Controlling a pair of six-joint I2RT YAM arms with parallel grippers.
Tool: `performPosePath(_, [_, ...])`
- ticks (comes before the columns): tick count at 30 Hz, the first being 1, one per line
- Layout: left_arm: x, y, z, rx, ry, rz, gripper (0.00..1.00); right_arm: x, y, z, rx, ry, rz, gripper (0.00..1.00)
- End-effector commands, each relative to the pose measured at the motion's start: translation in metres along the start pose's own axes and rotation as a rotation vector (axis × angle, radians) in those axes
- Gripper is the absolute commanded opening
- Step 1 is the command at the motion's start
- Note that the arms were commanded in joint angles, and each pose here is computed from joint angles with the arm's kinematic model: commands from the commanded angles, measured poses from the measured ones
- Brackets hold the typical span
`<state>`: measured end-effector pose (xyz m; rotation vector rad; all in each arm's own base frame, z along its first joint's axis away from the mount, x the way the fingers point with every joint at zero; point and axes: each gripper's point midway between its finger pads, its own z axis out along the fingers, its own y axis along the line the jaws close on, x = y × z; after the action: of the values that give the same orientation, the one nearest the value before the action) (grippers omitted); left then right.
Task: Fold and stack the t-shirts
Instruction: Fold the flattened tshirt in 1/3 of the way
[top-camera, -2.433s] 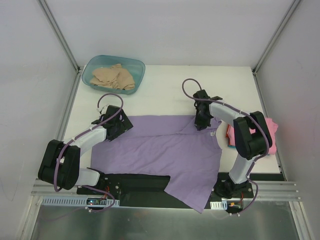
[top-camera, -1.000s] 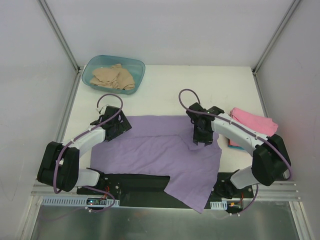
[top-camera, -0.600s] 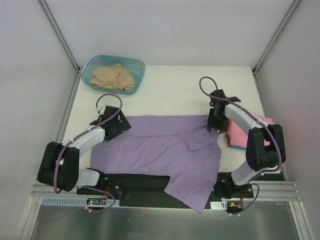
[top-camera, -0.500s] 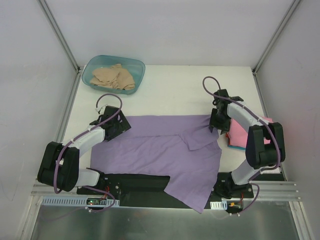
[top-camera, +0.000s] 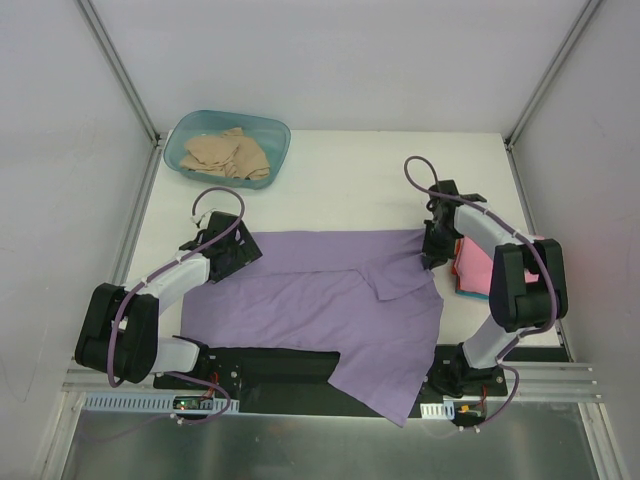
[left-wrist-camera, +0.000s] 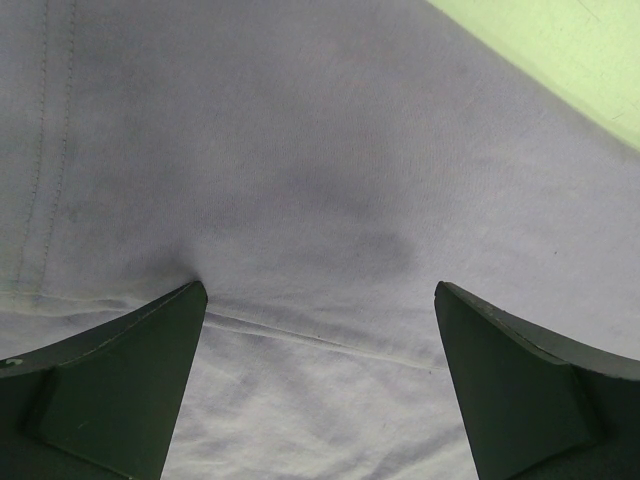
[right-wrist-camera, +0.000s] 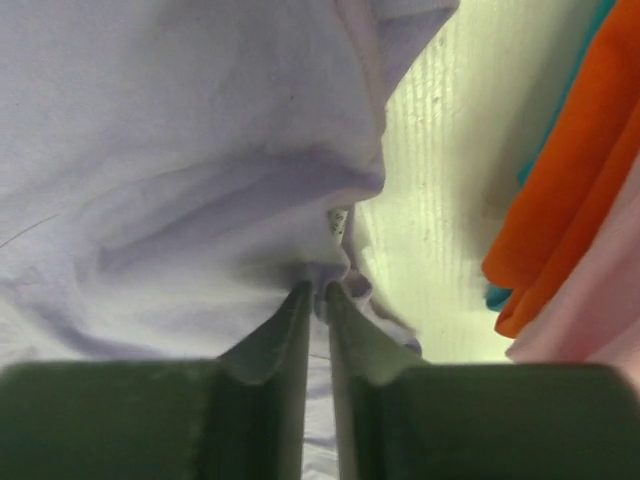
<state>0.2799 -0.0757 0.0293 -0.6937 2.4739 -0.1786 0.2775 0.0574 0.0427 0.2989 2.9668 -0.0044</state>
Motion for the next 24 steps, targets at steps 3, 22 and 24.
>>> performPosePath(3, [-0.003, 0.008, -0.001, -0.02, -0.01, 0.01, 0.99, 0.021, 0.003, -0.027, -0.064, 0.022, 0.026, 0.04])
performPosePath(22, [-0.002, 0.008, 0.0, -0.017, -0.001, 0.012, 0.99, 0.061, -0.03, -0.054, 0.084, 0.085, 0.103, 0.46])
performPosePath(24, [-0.002, 0.007, -0.001, -0.012, 0.0, 0.011, 1.0, 0.052, -0.033, -0.059, 0.109, 0.043, 0.088, 0.57])
